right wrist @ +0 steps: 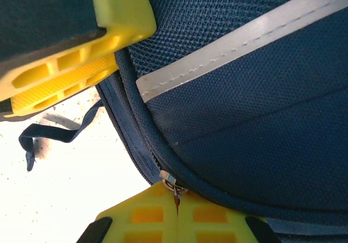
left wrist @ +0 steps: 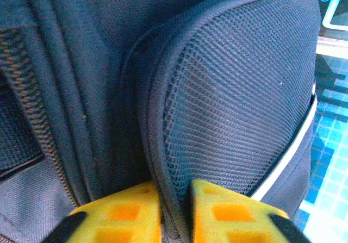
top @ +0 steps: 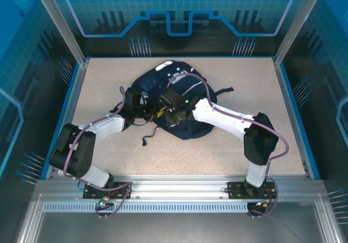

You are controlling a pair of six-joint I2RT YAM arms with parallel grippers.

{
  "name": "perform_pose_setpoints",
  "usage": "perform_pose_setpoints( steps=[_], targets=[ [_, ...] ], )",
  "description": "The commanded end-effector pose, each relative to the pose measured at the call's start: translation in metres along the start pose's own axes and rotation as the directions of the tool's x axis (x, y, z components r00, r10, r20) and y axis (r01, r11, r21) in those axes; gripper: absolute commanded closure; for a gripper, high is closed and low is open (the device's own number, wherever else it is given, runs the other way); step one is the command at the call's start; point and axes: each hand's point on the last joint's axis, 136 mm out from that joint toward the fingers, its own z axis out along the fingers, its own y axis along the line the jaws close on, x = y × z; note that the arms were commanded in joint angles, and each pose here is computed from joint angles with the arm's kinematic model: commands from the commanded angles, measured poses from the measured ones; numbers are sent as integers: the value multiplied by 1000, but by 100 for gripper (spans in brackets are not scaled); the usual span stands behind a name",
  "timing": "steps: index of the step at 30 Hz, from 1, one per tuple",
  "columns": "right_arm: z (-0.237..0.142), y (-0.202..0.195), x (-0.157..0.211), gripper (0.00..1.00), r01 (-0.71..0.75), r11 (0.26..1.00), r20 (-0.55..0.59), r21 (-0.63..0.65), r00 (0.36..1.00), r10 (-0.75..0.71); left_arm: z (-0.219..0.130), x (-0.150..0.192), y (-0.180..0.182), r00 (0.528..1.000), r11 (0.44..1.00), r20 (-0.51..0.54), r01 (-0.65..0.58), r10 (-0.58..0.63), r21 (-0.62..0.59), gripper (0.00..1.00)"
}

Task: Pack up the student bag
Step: Zip the student bag at the center of the table.

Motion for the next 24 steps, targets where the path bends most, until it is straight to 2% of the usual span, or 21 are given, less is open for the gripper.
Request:
perform_pose_setpoints(
  steps=[1,3,10,15,19,24],
  targets=[
    [-27,2,-14,100,45,999,59,-9,997,-44,0,-6,11,999,998,49,-18,21,-66,89],
    [-28,-19,-7,100,77,994,51,79,995,-81,-3,-11,18,997,995,67,-30,36,-97,100],
    [-39,-87,8,100,168,960,46,225,982,-183,-7,-23,26,994,990,84,-58,69,-129,100],
    [-43,-119,-3,100,94,963,52,251,992,-111,-6,-28,18,991,986,76,-95,106,-136,100],
    [-46,-101,-11,100,102,978,59,184,992,-115,-7,-40,8,985,979,89,-135,149,-150,100],
    [-48,-23,-6,100,201,974,82,-100,978,-193,-9,-71,-5,975,969,97,-183,201,-168,100]
  ],
)
